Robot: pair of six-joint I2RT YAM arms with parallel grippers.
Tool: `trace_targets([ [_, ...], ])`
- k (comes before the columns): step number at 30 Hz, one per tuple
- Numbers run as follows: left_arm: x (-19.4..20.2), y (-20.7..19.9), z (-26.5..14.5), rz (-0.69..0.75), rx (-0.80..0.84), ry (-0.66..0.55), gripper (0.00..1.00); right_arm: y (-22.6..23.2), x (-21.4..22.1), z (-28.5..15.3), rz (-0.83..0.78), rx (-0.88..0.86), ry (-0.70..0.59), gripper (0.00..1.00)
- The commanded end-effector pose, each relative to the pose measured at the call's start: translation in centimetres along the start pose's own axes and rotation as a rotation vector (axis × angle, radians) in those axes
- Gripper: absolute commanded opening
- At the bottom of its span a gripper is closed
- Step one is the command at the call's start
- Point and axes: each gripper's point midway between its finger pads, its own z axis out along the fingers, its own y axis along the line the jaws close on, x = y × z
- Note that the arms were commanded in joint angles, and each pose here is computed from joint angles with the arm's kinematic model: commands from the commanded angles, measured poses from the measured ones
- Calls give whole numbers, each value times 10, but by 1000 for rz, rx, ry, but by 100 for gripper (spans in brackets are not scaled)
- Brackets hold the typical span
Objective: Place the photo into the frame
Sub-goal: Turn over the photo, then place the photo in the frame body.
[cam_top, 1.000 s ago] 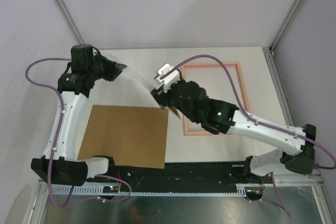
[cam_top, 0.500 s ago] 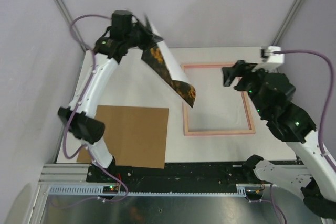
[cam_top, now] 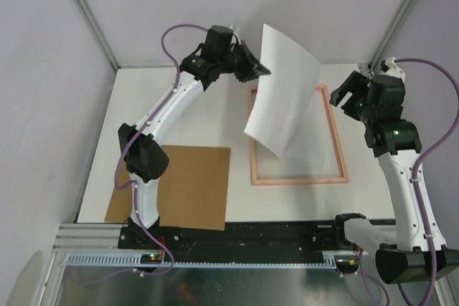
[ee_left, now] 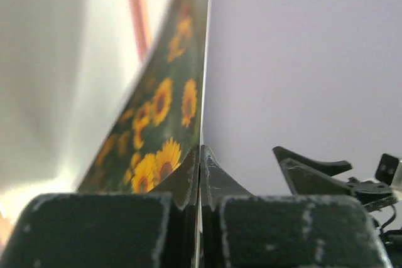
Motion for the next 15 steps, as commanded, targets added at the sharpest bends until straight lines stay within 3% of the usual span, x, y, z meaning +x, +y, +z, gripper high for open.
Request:
trace_targets([
  [1, -12, 50, -12, -36, 18, 24, 0, 12, 16, 12, 41, -73, 72, 82],
  [9, 10, 172, 17, -153, -70, 124, 0, 6, 40, 42, 52, -43, 143, 82],
  [15, 31, 213, 30, -178, -100, 111, 0, -7, 56, 55, 46, 5, 173, 82],
])
